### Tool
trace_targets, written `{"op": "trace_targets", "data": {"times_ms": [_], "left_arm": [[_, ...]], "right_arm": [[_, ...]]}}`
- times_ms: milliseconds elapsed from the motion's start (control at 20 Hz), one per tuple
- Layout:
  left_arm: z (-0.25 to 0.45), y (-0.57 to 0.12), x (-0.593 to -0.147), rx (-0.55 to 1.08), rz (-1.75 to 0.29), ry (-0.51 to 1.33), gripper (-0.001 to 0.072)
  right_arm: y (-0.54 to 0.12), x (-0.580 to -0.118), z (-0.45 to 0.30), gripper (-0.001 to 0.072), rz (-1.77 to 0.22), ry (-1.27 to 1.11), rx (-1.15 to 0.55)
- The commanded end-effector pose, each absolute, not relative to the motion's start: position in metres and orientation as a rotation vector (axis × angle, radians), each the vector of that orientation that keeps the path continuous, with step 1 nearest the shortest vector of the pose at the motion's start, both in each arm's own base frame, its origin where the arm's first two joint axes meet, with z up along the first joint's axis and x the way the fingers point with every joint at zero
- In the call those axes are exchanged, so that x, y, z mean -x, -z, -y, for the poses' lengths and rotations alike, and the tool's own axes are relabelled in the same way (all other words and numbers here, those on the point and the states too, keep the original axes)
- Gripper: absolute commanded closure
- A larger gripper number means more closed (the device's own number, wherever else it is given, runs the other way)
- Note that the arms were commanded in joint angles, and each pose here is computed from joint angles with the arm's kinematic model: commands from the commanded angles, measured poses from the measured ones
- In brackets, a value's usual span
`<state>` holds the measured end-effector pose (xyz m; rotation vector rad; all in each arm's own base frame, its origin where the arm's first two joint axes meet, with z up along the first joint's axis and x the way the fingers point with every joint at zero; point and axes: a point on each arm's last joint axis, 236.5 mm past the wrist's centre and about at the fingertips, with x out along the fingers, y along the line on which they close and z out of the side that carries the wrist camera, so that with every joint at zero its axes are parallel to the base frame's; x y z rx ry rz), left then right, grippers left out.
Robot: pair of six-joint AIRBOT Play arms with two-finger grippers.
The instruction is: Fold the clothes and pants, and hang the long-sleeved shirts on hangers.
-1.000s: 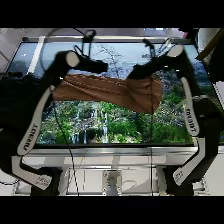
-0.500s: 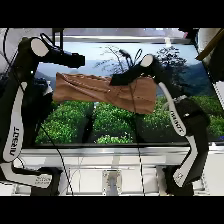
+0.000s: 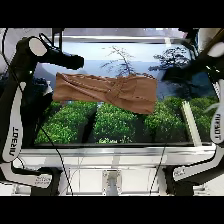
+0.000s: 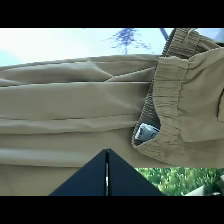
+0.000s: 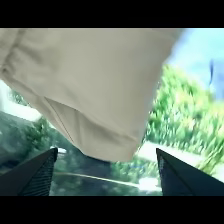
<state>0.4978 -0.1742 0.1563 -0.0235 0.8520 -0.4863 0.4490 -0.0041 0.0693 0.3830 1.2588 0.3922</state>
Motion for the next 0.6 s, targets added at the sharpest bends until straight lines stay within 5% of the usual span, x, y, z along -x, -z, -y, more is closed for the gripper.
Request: {"op": "trace_targets", "data": {"times_ms": [0,300,550], "left_arm": [[0.174,-0.156,-0.497,0.023,-0.857,0.487,0.07],[0.175,-0.156,-0.497,0.029,-0.858,0.488,0.07],[0.175,-0.156,-0.497,0.029,-0.858,0.488,0.07]], "right_arm": [[-0.022,-0.439,0.051,0.0013,-1.189,-0.284,-0.742],[0.056,-0.462,-0.008,0.0009,-1.17,-0.428,-1.006],[0.09,-0.477,-0.066,0.0006,-1.201,-0.467,-0.945]]}}
